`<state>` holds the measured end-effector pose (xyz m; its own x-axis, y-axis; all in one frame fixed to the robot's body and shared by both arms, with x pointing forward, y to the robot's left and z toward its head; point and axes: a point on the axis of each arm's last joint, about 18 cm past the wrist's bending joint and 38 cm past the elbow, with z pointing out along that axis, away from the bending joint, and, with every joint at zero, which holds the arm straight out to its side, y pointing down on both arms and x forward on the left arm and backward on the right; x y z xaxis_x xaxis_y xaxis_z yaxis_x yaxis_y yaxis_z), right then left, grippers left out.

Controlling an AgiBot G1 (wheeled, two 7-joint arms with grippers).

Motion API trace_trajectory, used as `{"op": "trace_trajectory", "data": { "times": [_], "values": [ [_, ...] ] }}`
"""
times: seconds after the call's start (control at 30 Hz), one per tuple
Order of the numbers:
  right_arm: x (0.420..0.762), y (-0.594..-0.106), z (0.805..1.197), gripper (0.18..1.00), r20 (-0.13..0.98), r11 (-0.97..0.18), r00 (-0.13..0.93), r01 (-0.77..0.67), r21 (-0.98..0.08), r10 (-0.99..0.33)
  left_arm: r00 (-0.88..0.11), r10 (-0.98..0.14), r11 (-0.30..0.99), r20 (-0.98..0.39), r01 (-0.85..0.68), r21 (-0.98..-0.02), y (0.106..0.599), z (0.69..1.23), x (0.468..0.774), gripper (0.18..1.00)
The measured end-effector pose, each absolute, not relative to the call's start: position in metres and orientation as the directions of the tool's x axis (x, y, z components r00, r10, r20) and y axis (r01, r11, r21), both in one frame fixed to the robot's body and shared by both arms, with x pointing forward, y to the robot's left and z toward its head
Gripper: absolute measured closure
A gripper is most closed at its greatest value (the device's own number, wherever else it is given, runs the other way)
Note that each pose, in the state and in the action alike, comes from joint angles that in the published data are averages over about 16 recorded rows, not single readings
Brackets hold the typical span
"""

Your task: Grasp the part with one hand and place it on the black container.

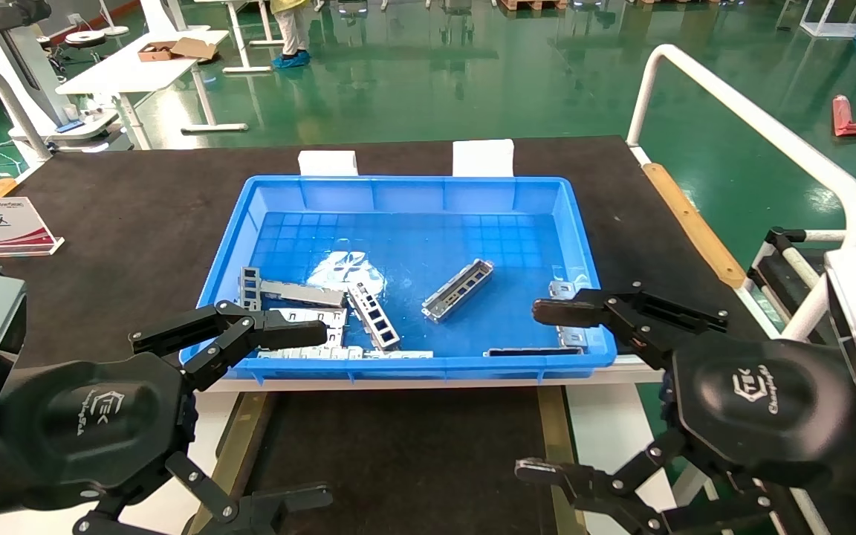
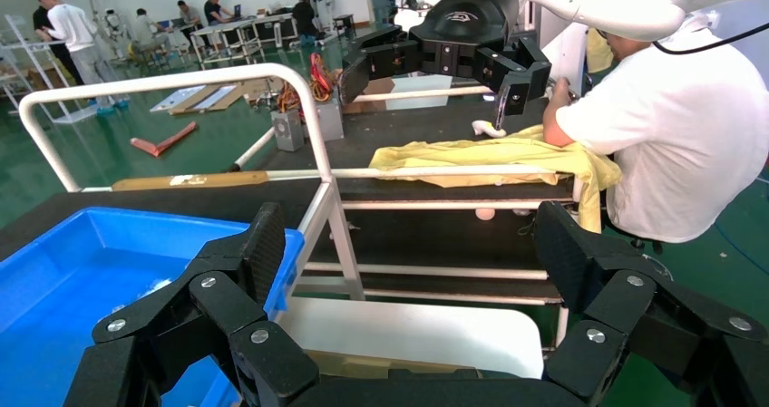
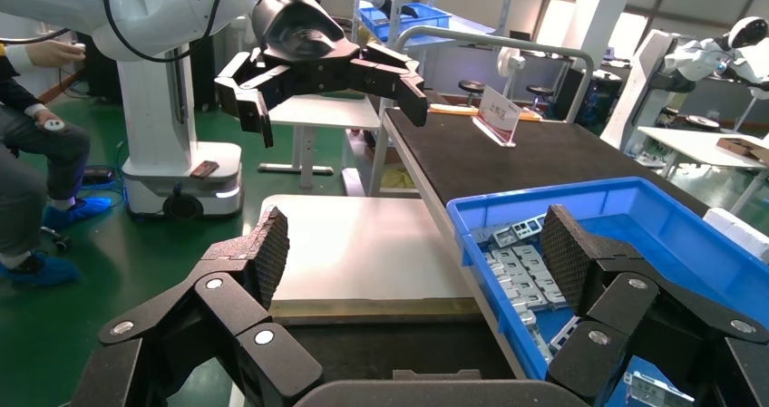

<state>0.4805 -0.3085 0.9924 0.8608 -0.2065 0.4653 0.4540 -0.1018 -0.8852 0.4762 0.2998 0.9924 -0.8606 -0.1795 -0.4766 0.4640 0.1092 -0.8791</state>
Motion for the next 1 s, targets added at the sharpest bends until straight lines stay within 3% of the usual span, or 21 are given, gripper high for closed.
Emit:
{"op": "trace_trajectory", "data": {
  "times": [1.0],
  "values": [
    [0.4805, -0.3085, 0.9924, 0.178, 0.465, -0.102, 0.861, 0.454, -0.885, -0.207, -0.861, -0.179, 0.109, -0.477, 0.464, -0.879, 0.2998, 0.9924, 0.4762, 0.184]
  ]
}}
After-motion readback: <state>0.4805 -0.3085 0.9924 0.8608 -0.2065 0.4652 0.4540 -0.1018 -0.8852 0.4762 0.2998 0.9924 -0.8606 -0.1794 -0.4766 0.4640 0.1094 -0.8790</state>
